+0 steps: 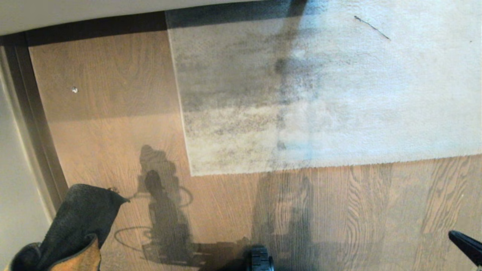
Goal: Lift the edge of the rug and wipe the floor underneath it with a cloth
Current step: Put down the rag
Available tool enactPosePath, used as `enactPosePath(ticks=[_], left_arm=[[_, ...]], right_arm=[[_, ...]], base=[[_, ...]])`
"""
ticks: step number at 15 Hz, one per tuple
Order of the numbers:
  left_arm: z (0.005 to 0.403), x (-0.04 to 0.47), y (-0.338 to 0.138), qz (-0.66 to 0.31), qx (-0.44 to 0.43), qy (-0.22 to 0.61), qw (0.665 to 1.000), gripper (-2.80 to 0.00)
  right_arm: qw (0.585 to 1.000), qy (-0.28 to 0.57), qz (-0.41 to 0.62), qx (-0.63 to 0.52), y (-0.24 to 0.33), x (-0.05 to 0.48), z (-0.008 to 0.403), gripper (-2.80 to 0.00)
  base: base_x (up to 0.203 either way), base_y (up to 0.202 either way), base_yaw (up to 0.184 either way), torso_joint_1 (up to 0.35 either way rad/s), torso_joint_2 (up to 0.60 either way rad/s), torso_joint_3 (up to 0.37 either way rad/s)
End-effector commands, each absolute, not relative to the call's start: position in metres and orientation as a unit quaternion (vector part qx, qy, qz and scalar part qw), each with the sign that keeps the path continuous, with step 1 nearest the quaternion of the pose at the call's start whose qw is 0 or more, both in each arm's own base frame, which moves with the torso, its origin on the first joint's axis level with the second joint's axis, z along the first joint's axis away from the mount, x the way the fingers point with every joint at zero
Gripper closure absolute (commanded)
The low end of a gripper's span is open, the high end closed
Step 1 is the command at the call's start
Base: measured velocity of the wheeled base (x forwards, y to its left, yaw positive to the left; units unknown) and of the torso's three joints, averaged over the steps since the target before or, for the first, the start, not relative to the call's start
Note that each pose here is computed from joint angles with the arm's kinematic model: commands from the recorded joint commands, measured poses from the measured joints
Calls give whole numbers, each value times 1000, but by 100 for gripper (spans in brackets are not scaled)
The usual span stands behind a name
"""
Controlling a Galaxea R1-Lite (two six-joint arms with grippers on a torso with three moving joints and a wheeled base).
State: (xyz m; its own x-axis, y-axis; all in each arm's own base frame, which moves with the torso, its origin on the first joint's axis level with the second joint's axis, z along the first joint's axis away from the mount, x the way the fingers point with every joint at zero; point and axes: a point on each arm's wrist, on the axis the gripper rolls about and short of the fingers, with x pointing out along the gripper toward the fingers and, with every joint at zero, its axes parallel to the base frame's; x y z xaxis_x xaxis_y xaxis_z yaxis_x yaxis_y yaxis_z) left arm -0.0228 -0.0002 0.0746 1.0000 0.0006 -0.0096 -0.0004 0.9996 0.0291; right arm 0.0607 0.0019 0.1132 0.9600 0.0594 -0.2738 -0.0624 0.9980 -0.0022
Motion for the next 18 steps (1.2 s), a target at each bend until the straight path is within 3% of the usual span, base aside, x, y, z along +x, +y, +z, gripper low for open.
enactPosePath(ticks=[1,9,18], left_arm=[[75,-23,0,1,15,5,1000,0],[75,-23,0,1,15,5,1000,0],[75,-23,0,1,15,5,1000,0]], right_arm=[[995,94,26,-16,1,37,112,0],[990,140,20,-27,1,-1,79,0],[1000,2,16,-21,1,-23,75,0]], base=[[0,0,0,0,0,0],[0,0,0,0,0,0],[0,0,0,0,0,0]])
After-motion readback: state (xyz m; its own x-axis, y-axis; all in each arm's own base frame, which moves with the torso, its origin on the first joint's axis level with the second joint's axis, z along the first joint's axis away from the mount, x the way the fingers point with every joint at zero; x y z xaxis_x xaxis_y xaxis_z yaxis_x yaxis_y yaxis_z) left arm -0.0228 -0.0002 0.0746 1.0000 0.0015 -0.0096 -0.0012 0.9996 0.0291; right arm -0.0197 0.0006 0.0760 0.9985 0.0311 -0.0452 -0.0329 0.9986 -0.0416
